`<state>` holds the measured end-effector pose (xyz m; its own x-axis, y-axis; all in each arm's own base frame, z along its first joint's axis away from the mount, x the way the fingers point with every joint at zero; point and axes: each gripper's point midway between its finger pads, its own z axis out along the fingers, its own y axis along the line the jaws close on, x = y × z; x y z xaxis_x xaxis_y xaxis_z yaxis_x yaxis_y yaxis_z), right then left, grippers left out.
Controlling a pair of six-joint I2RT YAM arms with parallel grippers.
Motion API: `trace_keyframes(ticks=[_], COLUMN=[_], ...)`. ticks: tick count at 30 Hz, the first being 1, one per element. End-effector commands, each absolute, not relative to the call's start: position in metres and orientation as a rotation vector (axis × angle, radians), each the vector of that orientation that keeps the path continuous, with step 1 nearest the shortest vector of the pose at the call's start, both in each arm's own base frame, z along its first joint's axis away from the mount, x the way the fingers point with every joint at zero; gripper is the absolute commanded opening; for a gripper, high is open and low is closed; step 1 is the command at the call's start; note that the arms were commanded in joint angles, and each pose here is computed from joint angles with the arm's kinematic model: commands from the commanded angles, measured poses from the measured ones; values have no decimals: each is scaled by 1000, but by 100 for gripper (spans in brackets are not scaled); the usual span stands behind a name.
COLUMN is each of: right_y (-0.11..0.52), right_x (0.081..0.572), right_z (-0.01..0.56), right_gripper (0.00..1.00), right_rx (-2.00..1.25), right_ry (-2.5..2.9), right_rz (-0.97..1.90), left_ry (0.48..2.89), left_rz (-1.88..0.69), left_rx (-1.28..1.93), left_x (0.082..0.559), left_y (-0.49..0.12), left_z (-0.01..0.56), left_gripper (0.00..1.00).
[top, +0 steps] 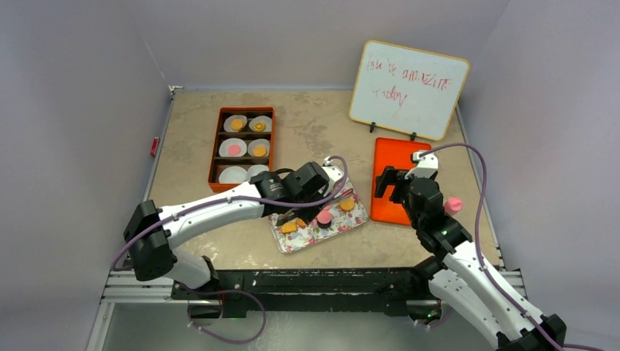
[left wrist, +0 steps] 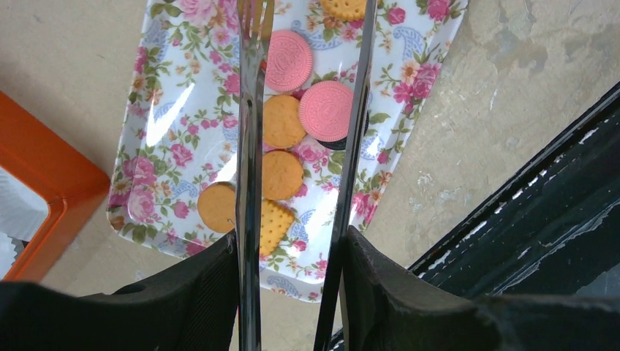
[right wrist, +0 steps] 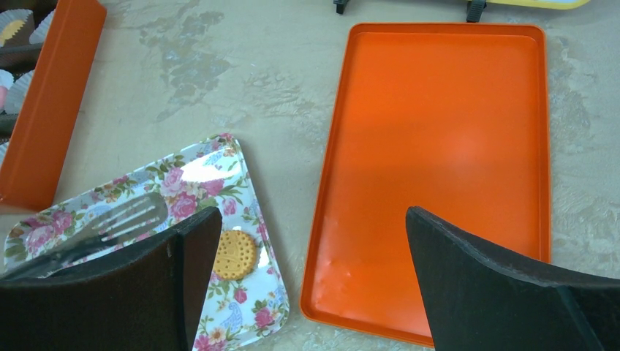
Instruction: Pack the cookies
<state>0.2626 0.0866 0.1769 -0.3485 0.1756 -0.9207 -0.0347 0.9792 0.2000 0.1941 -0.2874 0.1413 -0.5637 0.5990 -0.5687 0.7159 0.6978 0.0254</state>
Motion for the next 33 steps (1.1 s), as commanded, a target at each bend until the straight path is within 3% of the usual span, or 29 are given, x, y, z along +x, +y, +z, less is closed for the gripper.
trace_keyframes(ticks=[1, 19, 33], right_y=[90, 86, 87], right_x=[266, 264, 264], right_z=[197, 196, 195], right_gripper=[99, 99, 99], right_rx=[121, 125, 124], right_ry=[1861, 1860, 1860], right_rz=[258, 242, 243], left_ry=[2303, 2257, 2263], left_rz=[-264, -39, -13], left_rx=[1026, 1161, 1215], left_x=[196, 197, 194], left_y=[-304, -324, -333], left_z=[152, 125, 107], left_gripper=[46, 48, 45])
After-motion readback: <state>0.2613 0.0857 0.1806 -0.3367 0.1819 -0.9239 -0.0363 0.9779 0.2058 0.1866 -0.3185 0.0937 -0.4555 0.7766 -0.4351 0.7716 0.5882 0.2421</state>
